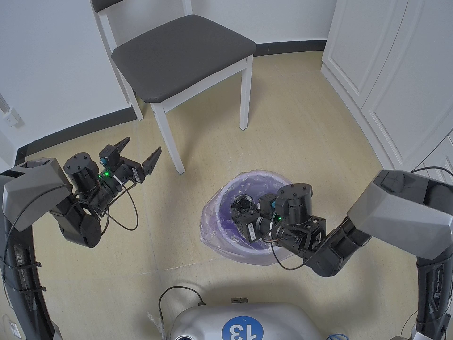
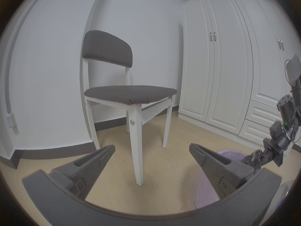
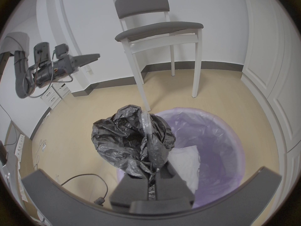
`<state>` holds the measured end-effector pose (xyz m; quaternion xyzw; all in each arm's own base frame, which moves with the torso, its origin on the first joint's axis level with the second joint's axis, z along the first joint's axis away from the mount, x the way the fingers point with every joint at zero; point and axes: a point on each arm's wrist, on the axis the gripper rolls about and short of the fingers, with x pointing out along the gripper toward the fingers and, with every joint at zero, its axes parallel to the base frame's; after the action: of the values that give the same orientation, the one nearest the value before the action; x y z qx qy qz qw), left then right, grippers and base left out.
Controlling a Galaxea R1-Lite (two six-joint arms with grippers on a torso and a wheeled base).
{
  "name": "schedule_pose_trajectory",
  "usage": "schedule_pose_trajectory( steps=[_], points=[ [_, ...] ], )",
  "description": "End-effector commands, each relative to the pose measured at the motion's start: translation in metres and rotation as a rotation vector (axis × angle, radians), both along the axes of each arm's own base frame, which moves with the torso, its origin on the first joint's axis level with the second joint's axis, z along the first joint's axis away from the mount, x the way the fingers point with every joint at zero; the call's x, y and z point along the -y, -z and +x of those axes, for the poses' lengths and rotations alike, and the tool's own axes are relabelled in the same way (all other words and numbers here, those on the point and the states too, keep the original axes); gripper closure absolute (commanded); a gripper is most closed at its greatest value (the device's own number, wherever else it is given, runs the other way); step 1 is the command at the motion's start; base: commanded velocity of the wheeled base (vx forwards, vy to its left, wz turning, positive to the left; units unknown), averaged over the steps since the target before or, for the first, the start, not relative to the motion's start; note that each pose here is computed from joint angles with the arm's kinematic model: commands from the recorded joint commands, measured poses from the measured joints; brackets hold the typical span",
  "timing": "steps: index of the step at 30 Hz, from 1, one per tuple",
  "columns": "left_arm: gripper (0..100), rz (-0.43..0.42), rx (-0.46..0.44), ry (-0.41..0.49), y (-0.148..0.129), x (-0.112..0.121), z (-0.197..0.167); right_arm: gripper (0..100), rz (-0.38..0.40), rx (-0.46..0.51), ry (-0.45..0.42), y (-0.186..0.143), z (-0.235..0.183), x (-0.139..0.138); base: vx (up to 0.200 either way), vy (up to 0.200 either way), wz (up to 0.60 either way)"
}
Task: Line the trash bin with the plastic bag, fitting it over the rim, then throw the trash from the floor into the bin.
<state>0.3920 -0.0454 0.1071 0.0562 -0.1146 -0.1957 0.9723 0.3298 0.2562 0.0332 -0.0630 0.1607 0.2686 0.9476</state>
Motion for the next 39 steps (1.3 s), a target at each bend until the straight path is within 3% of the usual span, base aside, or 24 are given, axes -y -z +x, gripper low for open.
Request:
schedule_pose_trajectory(
  steps=[1, 6, 15, 19, 23, 28, 32, 35, 39],
  points=[
    [0, 0.002, 0.037, -0.003, -0.008, -0.001, -0.002, 100, -0.022, -0.022, -0.032, 0.007, -0.015, -0.008, 0.0, 0.0, 0.0],
    [0, 0.006, 0.036, 0.001, -0.007, -0.001, -0.001, 100, -0.008, 0.003, -0.012, 0.001, -0.004, -0.008, 0.0, 0.0, 0.0],
    [0, 0.008, 0.022, 0.002, 0.0, 0.0, 0.002, 100, 0.021, 0.019, 0.119, 0.016, 0.06, 0.026, 0.0, 0.0, 0.0],
    [0, 0.01, 0.016, 0.004, 0.003, 0.001, 0.003, 100, 0.032, -0.021, 0.113, 0.035, 0.066, 0.03, 0.0, 0.0, 0.0],
    [0, 0.017, 0.016, 0.003, 0.006, 0.002, 0.005, 100, 0.101, -0.068, 0.1, 0.043, 0.068, 0.026, 0.0, 0.0, 0.0],
    [0, 0.026, 0.017, 0.0, 0.009, 0.002, 0.008, 100, 0.106, -0.081, 0.089, 0.052, 0.069, 0.023, 0.0, 0.0, 0.0],
    [0, 0.026, 0.012, -0.001, 0.012, 0.002, 0.009, 100, 0.122, -0.047, 0.086, 0.044, 0.071, 0.021, 0.0, 0.0, 0.0],
    [0, 0.026, 0.015, -0.003, 0.012, 0.001, 0.011, 100, 0.142, -0.008, 0.082, 0.014, 0.068, 0.022, 0.0, 0.0, 0.0],
    [0, 0.026, 0.015, -0.003, 0.012, 0.002, 0.011, 100, 0.135, -0.02, 0.057, 0.004, 0.051, 0.019, 0.0, 0.0, 0.0]
  ],
)
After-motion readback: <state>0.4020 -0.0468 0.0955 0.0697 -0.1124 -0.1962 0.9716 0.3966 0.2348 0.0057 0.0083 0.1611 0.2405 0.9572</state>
